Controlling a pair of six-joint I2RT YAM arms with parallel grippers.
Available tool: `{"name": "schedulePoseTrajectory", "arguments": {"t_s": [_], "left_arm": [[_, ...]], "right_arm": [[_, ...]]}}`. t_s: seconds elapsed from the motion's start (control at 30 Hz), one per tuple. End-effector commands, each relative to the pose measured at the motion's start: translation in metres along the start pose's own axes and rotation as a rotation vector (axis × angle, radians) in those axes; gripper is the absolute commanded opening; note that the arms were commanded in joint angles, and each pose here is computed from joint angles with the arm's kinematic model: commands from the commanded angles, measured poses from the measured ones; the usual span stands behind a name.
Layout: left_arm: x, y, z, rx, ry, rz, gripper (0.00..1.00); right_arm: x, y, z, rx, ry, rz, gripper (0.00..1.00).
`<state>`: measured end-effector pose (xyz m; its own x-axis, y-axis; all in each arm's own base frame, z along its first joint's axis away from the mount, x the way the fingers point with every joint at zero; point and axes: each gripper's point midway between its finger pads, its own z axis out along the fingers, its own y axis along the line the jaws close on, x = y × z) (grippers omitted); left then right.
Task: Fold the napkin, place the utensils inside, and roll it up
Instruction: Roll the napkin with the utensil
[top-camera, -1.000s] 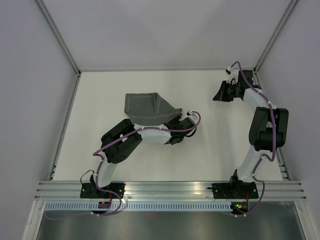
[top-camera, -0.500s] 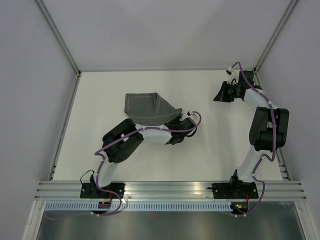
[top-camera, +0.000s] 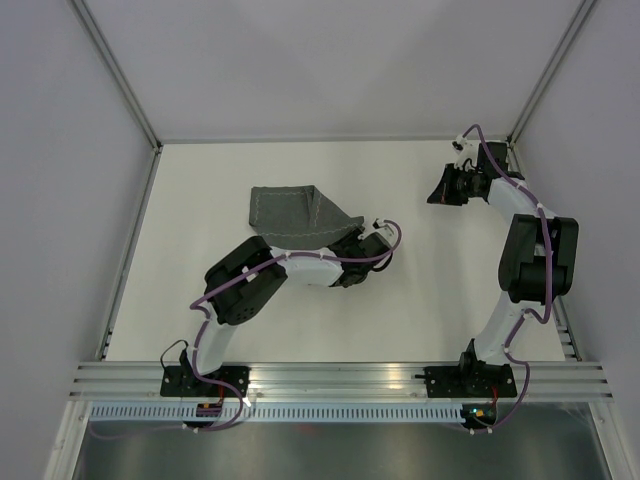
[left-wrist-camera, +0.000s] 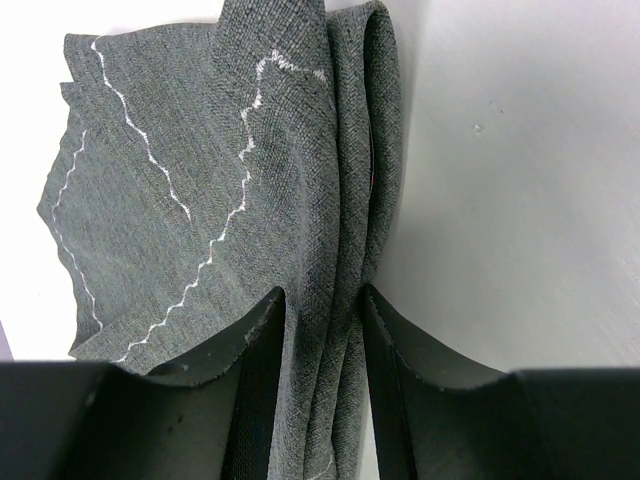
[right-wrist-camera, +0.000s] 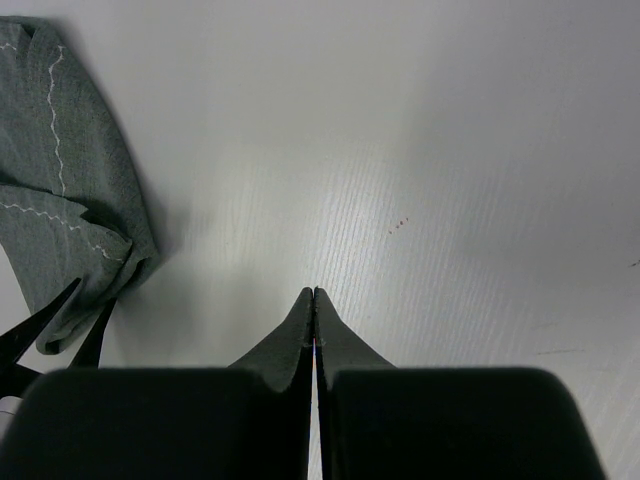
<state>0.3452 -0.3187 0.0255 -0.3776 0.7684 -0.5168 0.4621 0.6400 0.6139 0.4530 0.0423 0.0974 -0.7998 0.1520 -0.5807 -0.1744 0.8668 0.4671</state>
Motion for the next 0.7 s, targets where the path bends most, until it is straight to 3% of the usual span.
{"name": "schedulePoseTrajectory", "arguments": {"t_s": [0.0,0.37,0.67], "left_arm": [[0.016,-0.013,0.009,0.06,0.047,0.046,0.43],[0.026,-0.017,0.016,0.116,0.075,0.025,0.42],[0.032,-0.029,0.016,0.188,0.094,0.026,0.3]], "right_arm": [[-0.014,0.009,-0.012,-0.022,-0.048,-0.033,0.01],[-0.014,0.009,-0.012,-0.022,-0.046,-0.034,0.0],[-0.015,0.009,-0.013,-0.02,-0.045,-0.036,0.01]]}}
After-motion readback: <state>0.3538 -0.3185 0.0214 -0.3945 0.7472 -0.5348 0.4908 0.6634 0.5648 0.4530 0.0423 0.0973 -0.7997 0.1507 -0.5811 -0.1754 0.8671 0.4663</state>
